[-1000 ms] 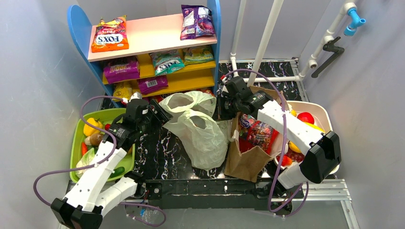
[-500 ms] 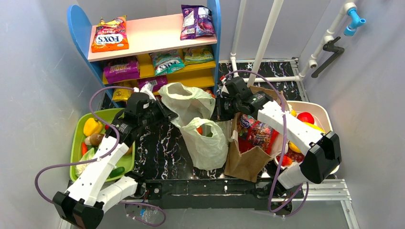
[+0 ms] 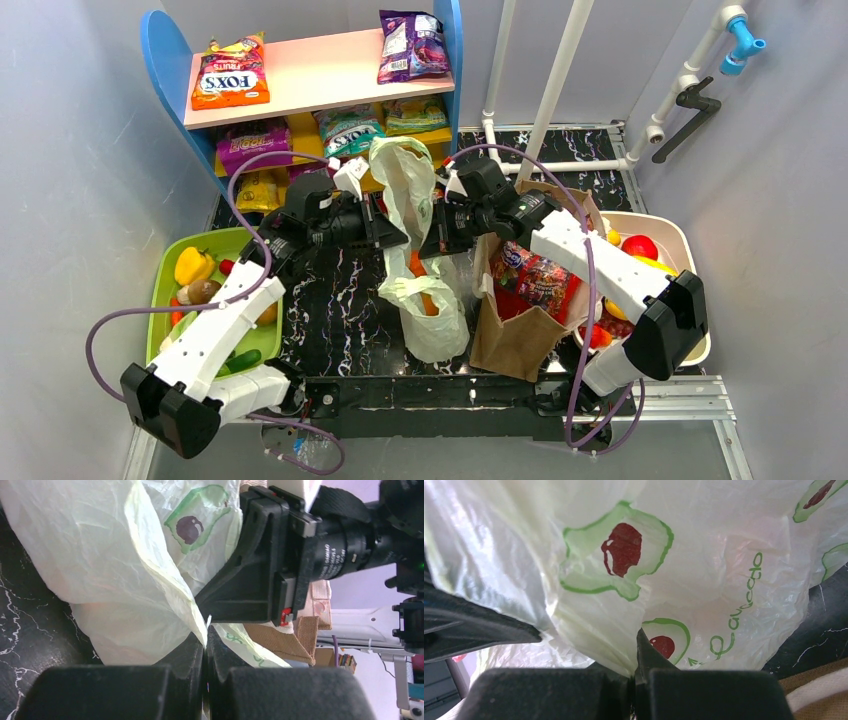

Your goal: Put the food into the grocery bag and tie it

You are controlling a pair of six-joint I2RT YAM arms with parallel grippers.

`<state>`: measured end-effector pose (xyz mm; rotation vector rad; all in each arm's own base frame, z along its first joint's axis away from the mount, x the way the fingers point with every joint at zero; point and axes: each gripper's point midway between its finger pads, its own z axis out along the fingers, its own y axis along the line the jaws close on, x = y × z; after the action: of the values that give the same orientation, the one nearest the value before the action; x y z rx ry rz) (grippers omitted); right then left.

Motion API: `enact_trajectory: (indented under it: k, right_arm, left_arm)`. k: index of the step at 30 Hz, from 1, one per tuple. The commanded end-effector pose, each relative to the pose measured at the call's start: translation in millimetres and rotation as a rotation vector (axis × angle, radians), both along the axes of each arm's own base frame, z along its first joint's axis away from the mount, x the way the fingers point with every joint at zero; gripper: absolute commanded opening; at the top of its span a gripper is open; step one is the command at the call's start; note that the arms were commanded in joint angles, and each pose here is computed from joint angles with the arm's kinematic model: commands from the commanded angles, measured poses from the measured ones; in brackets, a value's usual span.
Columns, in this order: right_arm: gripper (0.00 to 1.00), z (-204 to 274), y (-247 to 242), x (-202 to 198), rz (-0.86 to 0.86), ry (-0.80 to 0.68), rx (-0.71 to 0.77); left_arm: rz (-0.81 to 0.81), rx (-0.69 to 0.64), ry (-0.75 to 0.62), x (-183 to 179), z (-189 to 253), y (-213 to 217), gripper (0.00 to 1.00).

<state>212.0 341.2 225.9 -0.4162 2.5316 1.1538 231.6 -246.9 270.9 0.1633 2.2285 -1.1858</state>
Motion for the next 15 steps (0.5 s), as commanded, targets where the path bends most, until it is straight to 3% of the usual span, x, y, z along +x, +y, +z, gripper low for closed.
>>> enact_trajectory:
  k: [1, 10, 15]
  right_arm:
    - [0.01, 14.6, 8.5, 5.0, 0.009, -0.023, 0.043]
    - [0.02, 6.5, -4.2, 10.5, -0.027, -0.057, -0.031]
    - [0.35, 9.2, -12.6, 14.7, -0.037, -0.094, -0.078]
  left_arm:
    - [-0.023, 0.012, -0.11, -9.3, 24.1, 8.6, 0.0]
    - [-0.024, 0.189, -0.069, -16.3, 19.2, 30.2, 0.0]
    - [-0.014, 0.227, -0.076, -16.4, 18.5, 36.6, 0.0]
